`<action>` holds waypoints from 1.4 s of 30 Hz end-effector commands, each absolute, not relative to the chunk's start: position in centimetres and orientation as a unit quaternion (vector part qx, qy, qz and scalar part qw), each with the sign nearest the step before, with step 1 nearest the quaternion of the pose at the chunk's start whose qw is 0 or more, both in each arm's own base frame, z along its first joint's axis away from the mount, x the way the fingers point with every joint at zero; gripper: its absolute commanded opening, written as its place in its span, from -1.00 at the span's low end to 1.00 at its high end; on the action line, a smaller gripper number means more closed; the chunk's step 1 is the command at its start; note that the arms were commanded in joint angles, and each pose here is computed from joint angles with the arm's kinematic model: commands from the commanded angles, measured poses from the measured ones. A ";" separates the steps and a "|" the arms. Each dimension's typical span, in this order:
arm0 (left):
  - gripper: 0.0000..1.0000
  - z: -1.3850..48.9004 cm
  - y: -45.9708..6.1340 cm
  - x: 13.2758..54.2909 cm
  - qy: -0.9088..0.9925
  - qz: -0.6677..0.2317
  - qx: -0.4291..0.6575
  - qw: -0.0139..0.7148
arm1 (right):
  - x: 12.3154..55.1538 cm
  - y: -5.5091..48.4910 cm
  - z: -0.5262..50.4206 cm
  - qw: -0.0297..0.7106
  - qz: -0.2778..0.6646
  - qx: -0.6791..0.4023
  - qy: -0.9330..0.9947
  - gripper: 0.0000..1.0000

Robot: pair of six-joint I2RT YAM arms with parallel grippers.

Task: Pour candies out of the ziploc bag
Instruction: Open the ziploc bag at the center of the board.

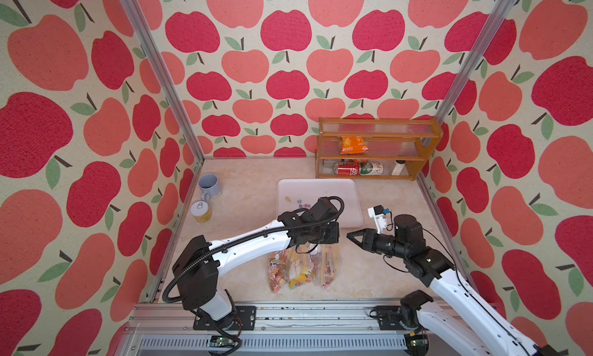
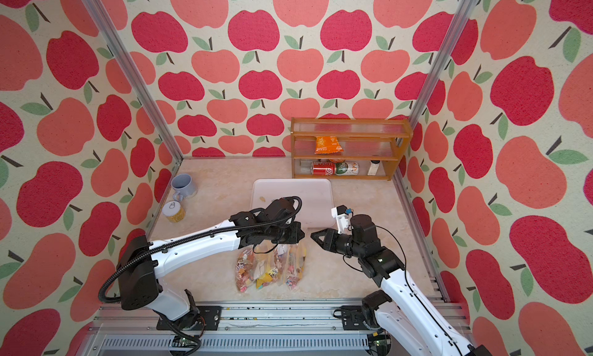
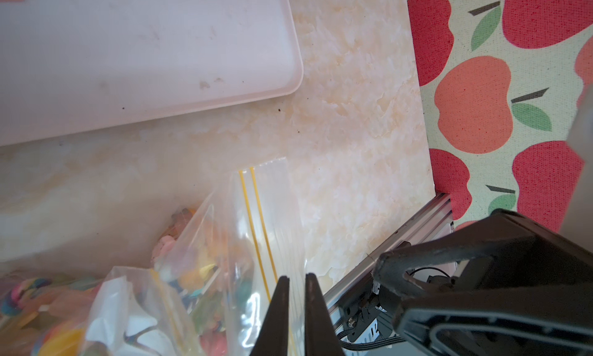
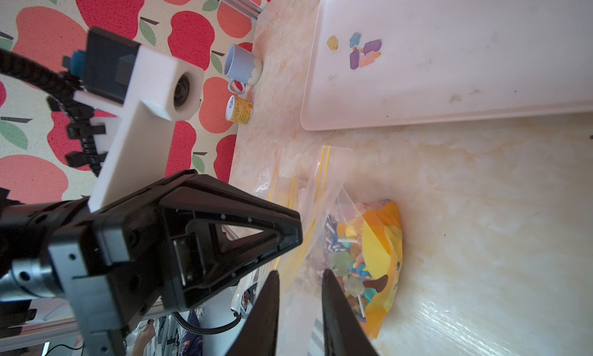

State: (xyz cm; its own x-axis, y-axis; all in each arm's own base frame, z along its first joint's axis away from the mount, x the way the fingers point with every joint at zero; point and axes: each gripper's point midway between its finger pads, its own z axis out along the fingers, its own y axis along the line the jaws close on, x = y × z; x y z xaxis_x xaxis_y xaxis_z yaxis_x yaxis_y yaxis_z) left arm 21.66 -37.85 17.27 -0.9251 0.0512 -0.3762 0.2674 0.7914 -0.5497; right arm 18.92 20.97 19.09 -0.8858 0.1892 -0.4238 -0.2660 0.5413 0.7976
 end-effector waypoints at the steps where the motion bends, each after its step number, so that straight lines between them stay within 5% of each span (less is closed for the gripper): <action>1: -0.85 17.8 -36.9 22.0 0.932 -0.301 0.078 0.183 | 18.9 21.1 18.7 0.233 0.485 -0.019 0.843 -0.49; 8: -1.00 18.1 -36.9 22.0 0.930 -0.306 0.078 0.187 | 19.0 21.8 18.0 0.221 0.493 -0.016 0.841 -0.49; 42: -1.00 18.8 -36.4 22.0 0.924 -0.316 0.074 0.205 | 20.3 24.4 19.0 0.223 0.511 -0.013 0.830 -0.37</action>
